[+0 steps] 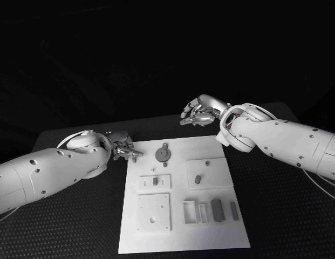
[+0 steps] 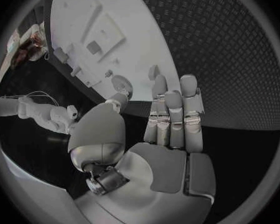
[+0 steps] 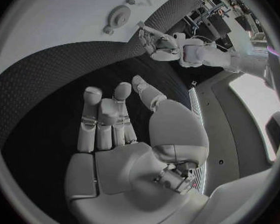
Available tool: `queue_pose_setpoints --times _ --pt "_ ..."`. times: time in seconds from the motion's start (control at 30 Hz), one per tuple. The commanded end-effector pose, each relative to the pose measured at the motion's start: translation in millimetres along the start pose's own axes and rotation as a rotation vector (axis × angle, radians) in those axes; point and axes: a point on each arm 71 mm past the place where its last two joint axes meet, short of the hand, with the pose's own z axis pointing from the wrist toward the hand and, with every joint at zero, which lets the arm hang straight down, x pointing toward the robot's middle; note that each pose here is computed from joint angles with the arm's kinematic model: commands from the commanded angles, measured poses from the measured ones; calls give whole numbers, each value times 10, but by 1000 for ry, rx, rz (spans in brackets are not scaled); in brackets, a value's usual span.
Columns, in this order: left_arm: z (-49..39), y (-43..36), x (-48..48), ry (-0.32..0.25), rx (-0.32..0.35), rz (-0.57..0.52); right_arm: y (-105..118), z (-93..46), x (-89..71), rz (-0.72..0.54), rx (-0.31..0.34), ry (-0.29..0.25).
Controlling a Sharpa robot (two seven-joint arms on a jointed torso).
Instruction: Assemble the parts on the task board
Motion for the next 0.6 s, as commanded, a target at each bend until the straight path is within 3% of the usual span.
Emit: queue_pose_setpoints --times 0.03,0.17,0.3,0.6 --pt "13 101 47 115 -96 -10 9 2 6 2 -9 5" --pt "36 189 15 120 -144 -33 13 5 9 2 -10 5" --pt "46 221 2 130 -158 -32 12 5 9 2 -10 5" --pt "60 191 22 165 -156 -55 14 7 12 2 -11 6"
